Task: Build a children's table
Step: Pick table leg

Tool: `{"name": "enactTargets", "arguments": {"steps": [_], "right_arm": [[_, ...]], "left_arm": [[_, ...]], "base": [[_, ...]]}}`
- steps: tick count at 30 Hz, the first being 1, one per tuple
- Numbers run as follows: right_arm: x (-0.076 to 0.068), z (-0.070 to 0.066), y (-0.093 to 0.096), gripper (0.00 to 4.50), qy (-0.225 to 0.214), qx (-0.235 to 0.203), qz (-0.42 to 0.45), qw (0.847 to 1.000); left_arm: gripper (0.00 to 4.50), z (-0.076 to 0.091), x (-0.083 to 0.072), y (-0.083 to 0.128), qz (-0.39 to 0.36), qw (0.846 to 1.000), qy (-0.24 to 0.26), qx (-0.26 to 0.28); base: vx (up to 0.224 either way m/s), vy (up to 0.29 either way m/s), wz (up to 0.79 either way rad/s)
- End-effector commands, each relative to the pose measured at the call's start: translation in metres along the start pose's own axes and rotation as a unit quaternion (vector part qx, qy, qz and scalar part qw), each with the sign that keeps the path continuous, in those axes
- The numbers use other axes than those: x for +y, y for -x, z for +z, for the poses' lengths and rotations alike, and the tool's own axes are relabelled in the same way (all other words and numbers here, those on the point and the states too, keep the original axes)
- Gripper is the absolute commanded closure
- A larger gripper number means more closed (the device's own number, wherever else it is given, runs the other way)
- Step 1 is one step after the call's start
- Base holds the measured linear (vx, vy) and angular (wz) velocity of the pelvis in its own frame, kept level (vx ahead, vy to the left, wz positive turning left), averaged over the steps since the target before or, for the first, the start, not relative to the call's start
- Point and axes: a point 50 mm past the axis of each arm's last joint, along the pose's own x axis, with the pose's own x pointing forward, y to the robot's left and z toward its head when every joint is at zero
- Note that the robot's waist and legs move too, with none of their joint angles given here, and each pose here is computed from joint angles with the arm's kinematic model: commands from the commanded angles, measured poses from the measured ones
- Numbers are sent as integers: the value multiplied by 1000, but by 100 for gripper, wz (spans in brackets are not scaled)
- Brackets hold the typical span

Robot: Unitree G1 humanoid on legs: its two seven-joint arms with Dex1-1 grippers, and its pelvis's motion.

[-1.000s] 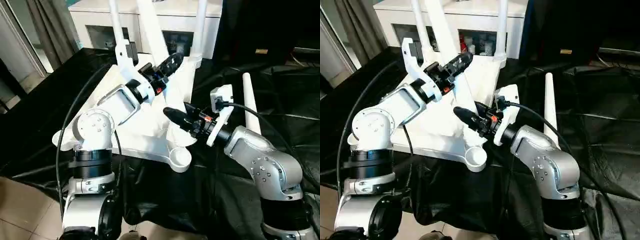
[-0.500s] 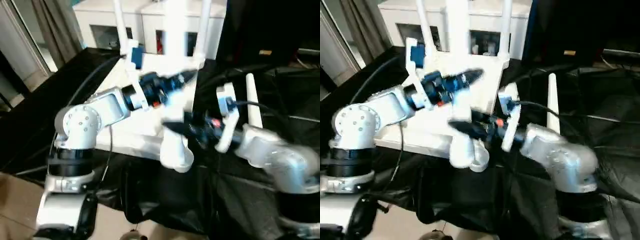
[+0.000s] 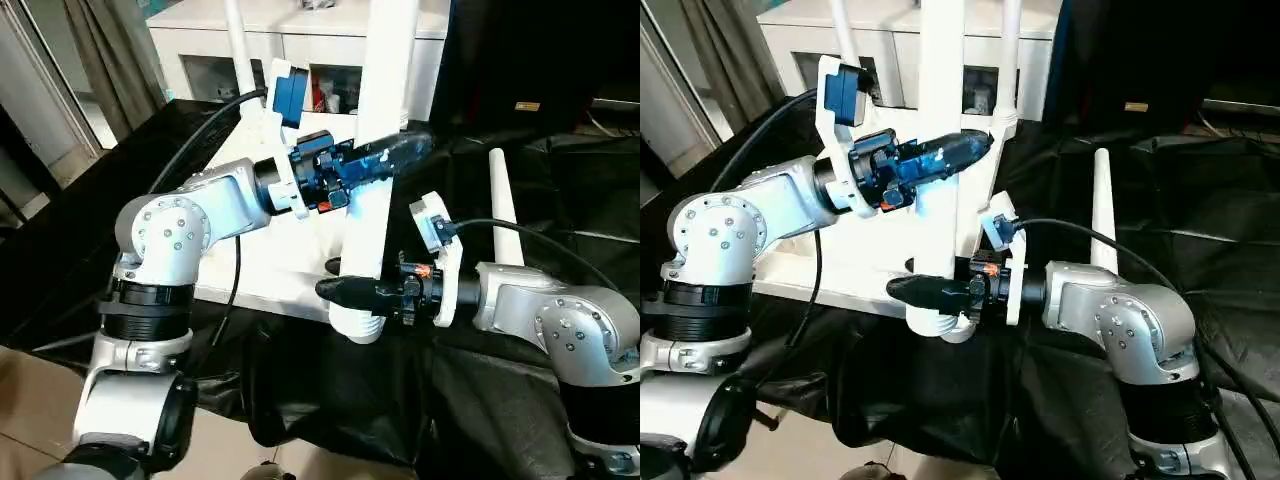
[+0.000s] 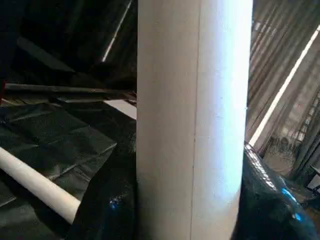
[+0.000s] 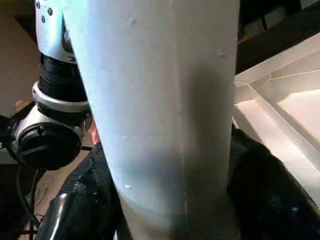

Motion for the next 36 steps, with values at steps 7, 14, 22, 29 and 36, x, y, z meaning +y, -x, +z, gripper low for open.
{"name": "enactTargets", "arguments": {"steps": [7, 14, 22, 29, 36], "right_arm": [[6, 18, 8, 153, 28, -22, 12, 999], [3, 20, 7, 87, 35, -15, -7, 999], [5, 16, 11, 87, 26, 9, -1, 1000], [2, 9, 10, 87, 14, 25, -11, 1000], [1, 11, 9, 87, 9, 19, -15, 1000]], "left_arm": [[266, -4, 1, 1, -15, 1000, -6, 21], [266, -6, 3, 2, -11, 1000, -7, 21], [266, -7, 6, -1, -8, 1000, -10, 17], [266, -5, 5, -3, -12, 1000, -13, 13], [266, -5, 3, -6, -22, 1000, -13, 9]], "base": [[0, 0, 0], [0, 0, 0], [0, 0, 0], [0, 0, 0], [0, 0, 0]]}}
